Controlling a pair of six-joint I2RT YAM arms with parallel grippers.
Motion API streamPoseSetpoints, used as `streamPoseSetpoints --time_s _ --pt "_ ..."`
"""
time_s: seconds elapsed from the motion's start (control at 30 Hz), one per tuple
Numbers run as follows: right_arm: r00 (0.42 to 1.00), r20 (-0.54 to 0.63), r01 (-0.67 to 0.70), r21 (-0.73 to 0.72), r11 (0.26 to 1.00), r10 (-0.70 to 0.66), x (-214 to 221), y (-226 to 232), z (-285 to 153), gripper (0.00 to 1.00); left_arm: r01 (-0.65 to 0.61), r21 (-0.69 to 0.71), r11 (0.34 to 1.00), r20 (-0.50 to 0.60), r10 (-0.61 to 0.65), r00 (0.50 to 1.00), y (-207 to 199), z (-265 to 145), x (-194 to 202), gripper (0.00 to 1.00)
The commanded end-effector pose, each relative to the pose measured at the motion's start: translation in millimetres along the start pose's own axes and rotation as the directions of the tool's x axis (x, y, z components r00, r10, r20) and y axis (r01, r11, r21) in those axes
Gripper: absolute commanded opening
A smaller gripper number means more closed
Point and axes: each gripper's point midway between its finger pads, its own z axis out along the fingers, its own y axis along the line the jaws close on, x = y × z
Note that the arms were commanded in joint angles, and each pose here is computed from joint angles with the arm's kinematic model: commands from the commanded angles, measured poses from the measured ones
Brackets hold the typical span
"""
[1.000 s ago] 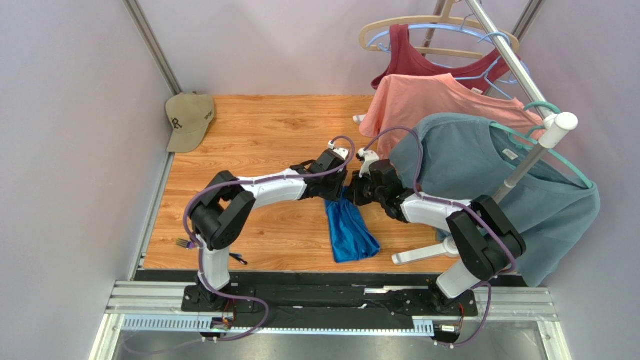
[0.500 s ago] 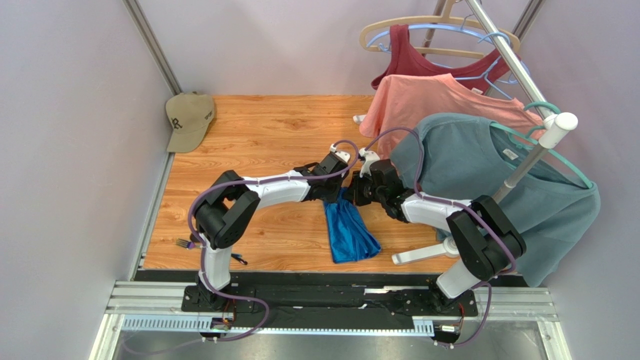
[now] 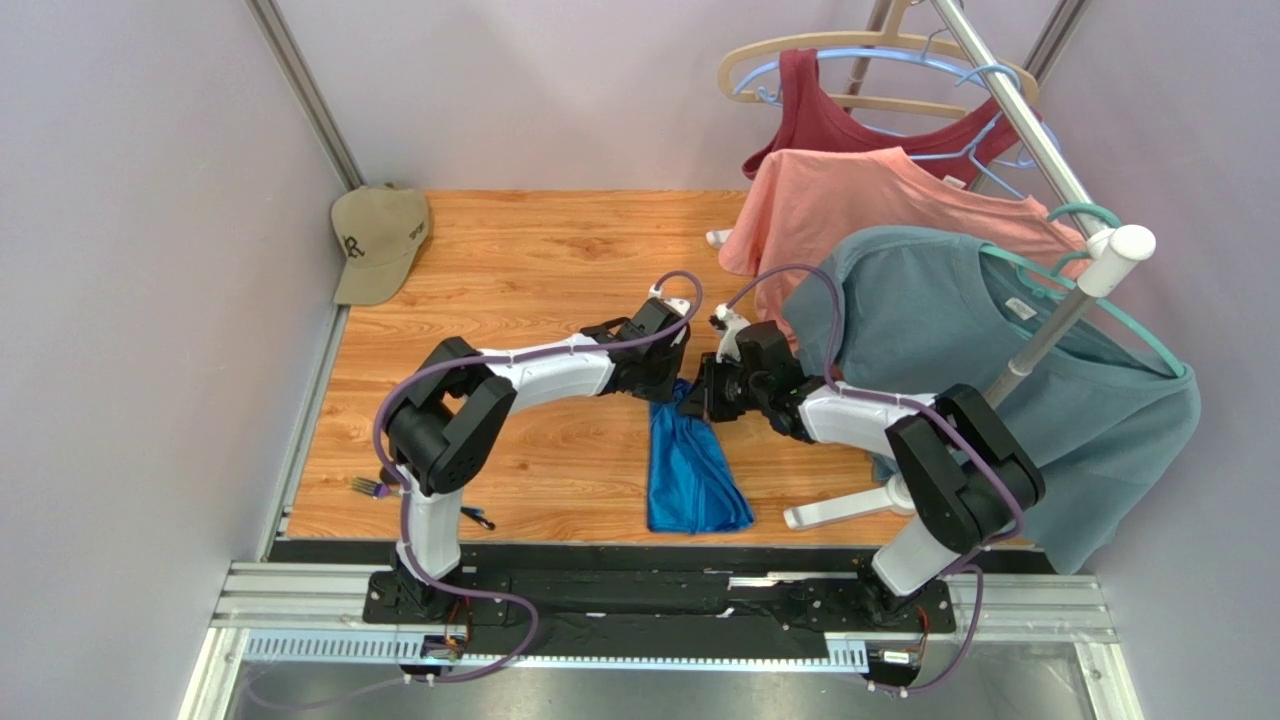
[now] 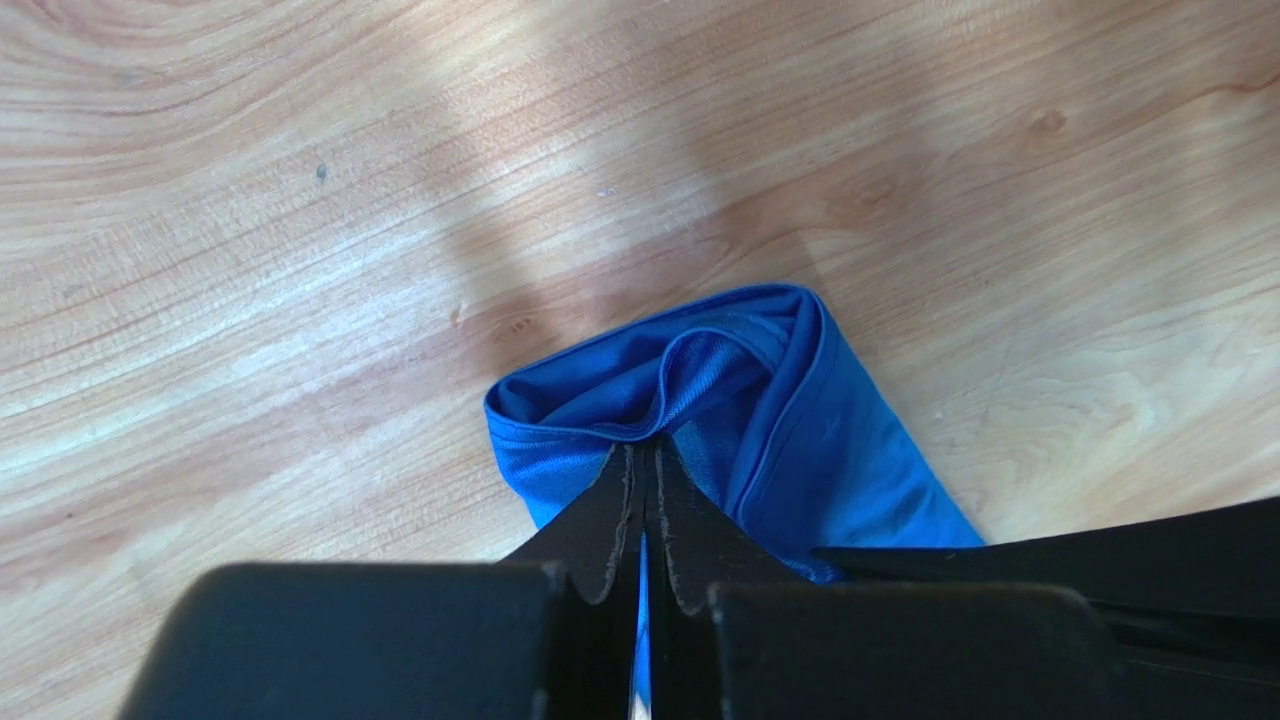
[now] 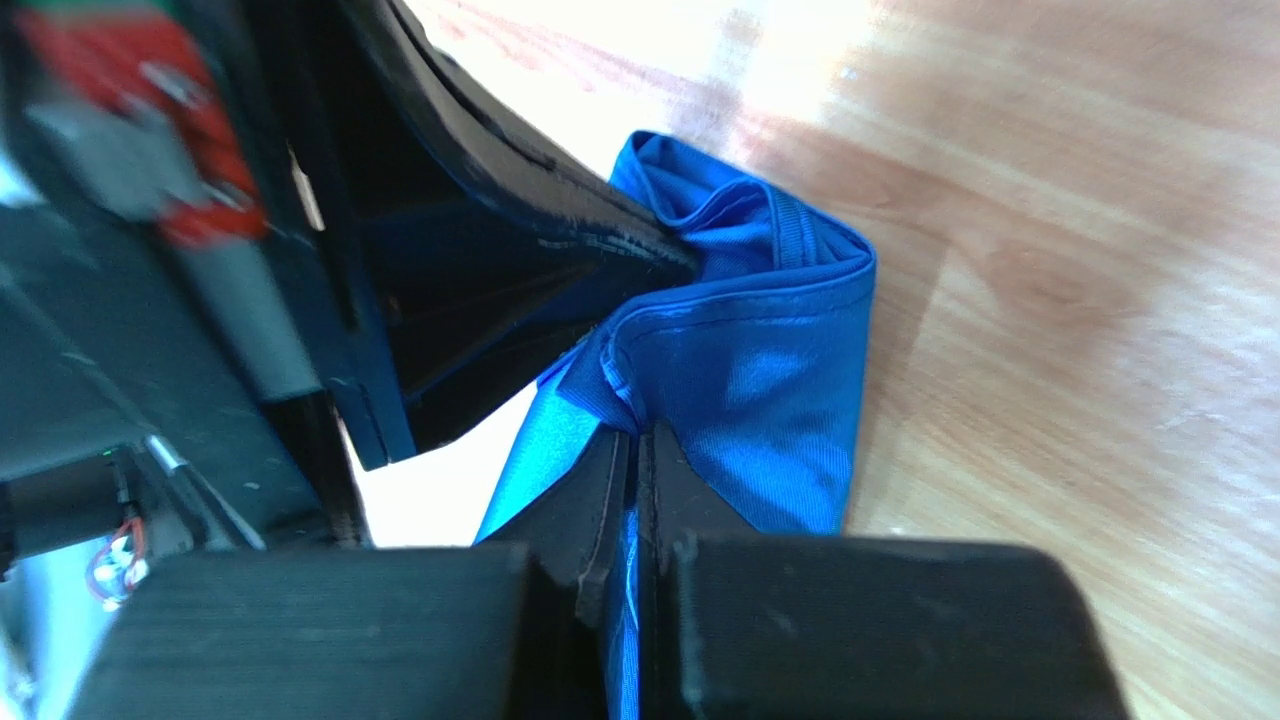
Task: Fold the napkin into a case and place the utensils inside
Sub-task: Grasp the top corner of the smaller rectangle folded napkin from the folded napkin.
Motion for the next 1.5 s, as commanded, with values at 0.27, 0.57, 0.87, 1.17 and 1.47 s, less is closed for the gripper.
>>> streamPoseSetpoints --time_s 0.27,0.57,0.87,1.17,1.47 --pt "0.985 -0.047 -0.165 -0.018 0.986 0.164 -2.8 7.0 18.9 0.00 0.075 0.160 0.984 0.130 -0.096 0.987 -24.1 -39.4 -32.7 0.00" --pt "0.933 -0.057 -0.353 0.037 0.935 0.355 -3.7 1.9 33.6 0.00 0.080 0.187 0.979 0.098 -0.099 0.990 -25.0 -36.4 -17.5 0.00" --pt "0.801 -0.026 -0.596 0.051 0.801 0.598 -18.5 3.5 43.2 0.00 0.066 0.203 0.977 0.103 -0.089 0.991 -24.3 -40.9 -11.7 0.00" --pt "0.716 0.096 -0.696 0.025 0.717 0.691 -35.3 -4.9 43.4 0.00 0.067 0.201 0.977 0.080 -0.084 0.993 -20.8 -37.6 0.3 0.00" --pt "0.599 0.158 -0.786 -0.073 0.614 0.785 -33.3 -21.4 51.0 0.00 0.051 0.191 0.980 0.090 -0.069 0.993 -14.1 -39.8 0.9 0.06"
